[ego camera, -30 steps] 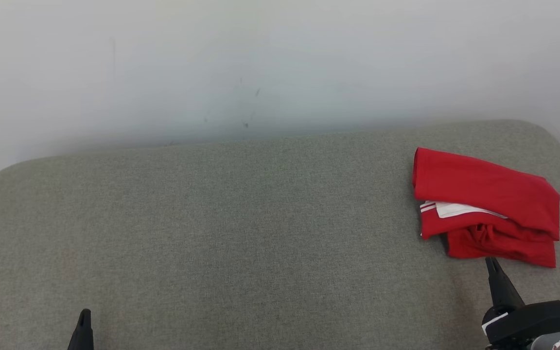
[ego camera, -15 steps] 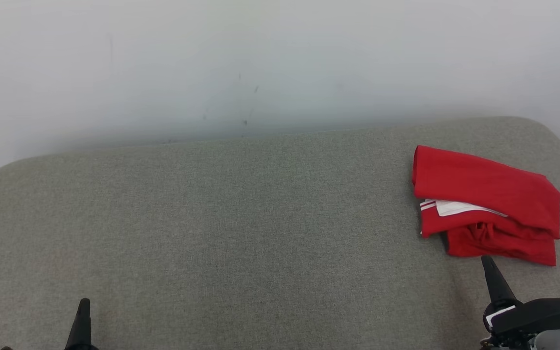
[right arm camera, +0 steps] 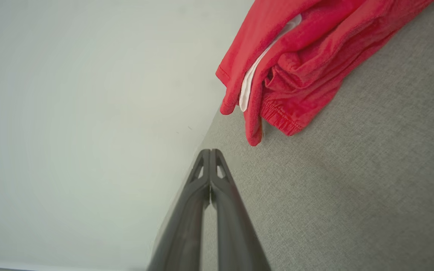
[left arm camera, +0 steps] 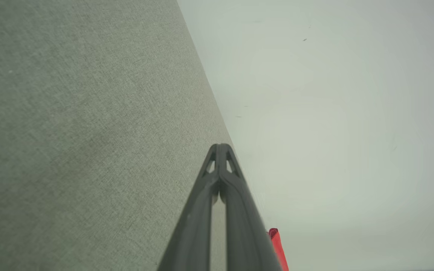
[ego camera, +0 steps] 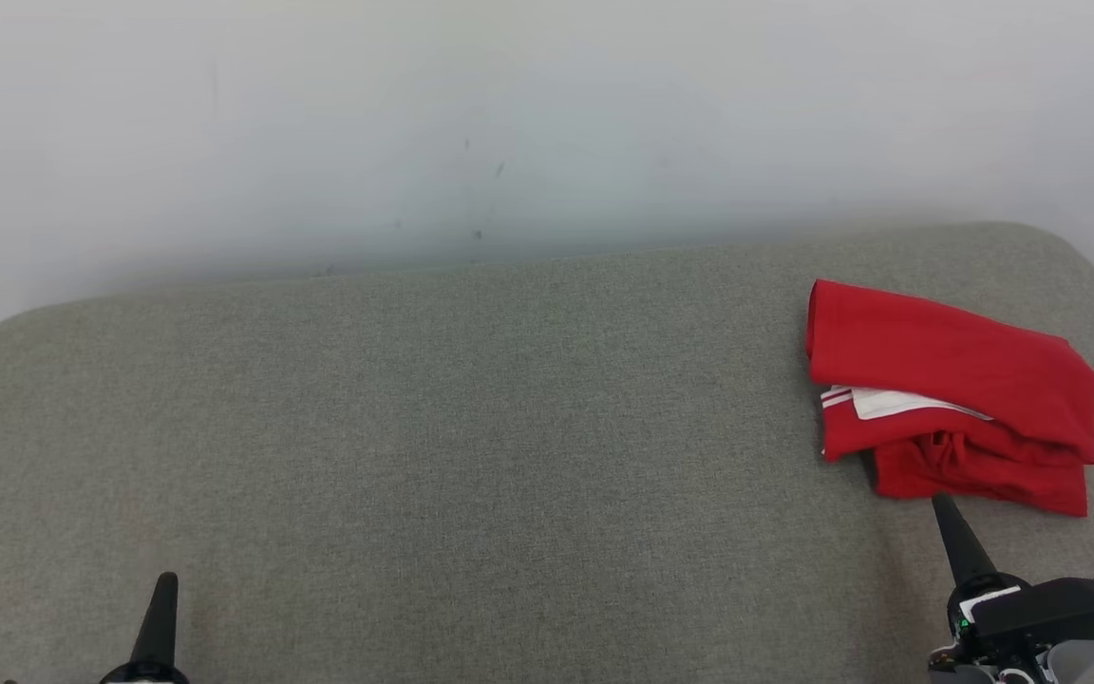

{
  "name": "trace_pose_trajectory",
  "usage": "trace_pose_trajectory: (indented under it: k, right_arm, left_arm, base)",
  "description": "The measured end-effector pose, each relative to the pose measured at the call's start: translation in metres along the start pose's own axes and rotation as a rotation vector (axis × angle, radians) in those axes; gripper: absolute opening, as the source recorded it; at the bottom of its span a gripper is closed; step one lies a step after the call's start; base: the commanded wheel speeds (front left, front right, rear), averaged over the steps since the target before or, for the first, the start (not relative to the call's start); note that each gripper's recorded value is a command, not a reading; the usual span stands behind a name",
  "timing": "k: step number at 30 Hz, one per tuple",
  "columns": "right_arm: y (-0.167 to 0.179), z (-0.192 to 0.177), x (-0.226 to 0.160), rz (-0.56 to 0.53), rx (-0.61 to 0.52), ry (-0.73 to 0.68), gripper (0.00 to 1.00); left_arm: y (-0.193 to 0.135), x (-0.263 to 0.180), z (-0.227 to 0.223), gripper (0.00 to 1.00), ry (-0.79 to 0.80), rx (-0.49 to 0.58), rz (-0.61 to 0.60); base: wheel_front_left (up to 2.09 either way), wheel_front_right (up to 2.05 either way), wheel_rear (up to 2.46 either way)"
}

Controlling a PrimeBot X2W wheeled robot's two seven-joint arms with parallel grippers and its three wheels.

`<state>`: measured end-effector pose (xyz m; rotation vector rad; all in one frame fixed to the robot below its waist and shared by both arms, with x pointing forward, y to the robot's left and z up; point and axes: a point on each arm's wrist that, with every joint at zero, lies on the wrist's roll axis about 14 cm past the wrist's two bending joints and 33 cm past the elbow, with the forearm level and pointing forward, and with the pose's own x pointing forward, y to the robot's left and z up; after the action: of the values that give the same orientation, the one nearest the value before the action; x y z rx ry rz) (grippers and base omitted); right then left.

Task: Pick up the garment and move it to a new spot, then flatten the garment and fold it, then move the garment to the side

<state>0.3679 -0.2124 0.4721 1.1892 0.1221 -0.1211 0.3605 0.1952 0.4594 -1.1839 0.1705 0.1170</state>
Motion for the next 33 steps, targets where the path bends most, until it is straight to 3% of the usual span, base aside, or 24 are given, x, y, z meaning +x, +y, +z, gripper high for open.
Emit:
trace_pose_trajectory:
  k: [26,33]
  right_arm:
    - [0.009,-0.004,0.008,0.061,0.376,-0.001,0.0]
    - [0.011,-0.003,0.01,0.068,0.386,-0.002,0.0]
  left_arm:
    - [-0.021,0.013,0.003,0.0,0.003,-0.374,-0.101]
    - [-0.021,0.014,0.003,0.0,0.002,-0.38,-0.102]
  base:
    - [0.0,0.0,0.0]
    - [0.0,0.0,0.0]
